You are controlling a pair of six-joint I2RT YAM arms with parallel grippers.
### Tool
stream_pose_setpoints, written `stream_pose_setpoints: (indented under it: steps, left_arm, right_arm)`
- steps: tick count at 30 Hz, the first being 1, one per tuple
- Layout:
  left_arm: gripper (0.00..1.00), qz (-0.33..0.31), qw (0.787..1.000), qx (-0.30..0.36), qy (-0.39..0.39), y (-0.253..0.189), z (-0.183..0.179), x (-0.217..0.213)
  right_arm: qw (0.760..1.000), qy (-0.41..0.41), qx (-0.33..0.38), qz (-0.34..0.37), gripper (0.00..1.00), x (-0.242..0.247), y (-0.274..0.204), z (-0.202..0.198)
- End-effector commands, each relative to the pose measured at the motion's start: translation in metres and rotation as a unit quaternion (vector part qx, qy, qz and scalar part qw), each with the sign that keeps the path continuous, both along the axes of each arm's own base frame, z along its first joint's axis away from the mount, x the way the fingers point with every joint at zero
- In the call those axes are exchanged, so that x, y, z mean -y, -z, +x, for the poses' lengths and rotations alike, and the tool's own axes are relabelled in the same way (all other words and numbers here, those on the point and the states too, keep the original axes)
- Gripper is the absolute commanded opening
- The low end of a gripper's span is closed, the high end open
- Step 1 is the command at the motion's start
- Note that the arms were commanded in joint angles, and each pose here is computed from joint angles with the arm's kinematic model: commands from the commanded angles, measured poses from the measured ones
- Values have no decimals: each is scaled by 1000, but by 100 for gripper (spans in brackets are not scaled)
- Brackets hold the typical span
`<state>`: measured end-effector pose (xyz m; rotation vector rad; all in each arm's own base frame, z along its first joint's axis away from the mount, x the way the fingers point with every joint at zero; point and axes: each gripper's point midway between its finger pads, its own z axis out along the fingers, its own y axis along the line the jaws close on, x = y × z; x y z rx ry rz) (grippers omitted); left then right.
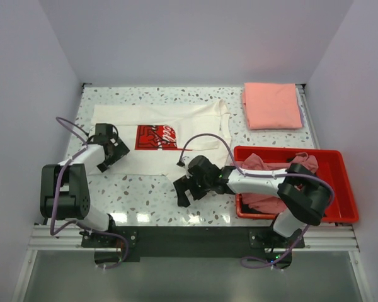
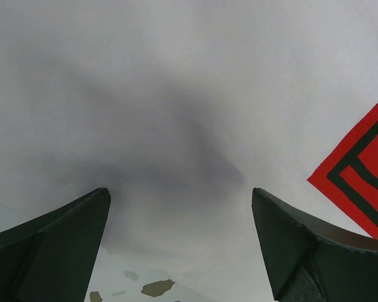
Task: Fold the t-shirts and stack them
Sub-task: Fold the tshirt
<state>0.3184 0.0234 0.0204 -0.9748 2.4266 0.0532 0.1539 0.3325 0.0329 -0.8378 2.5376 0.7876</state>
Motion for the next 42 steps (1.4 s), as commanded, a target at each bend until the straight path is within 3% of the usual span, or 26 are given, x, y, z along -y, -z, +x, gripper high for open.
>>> stream_pose_setpoints:
  steps: [1, 12, 20, 27, 33, 42]
  left_arm:
    - [100, 6, 1000, 5, -8, 6, -1, -7]
    - [100, 11, 1000, -4, -18, 7, -11, -14]
    - [100, 8, 1000, 14, -24, -8, -16, -12]
    - [100, 18, 998, 32, -53, -29, -22, -19]
    - [100, 31, 993, 42, -105, -46, -30, -33]
    - [100, 19, 981, 23, -193, -25, -52, -78]
  right_arm:
    - [999, 16, -31, -39, 99, 29, 20, -20]
    - [994, 45, -51, -91, 99, 79, 26, -44]
    - [995, 16, -81, -56, 99, 79, 10, -65]
    - [996, 2, -43, -80, 99, 88, -5, -55]
    - [997, -70, -5, 7, 99, 44, -49, -45]
    - [996, -45, 79, -3, 99, 30, -72, -2]
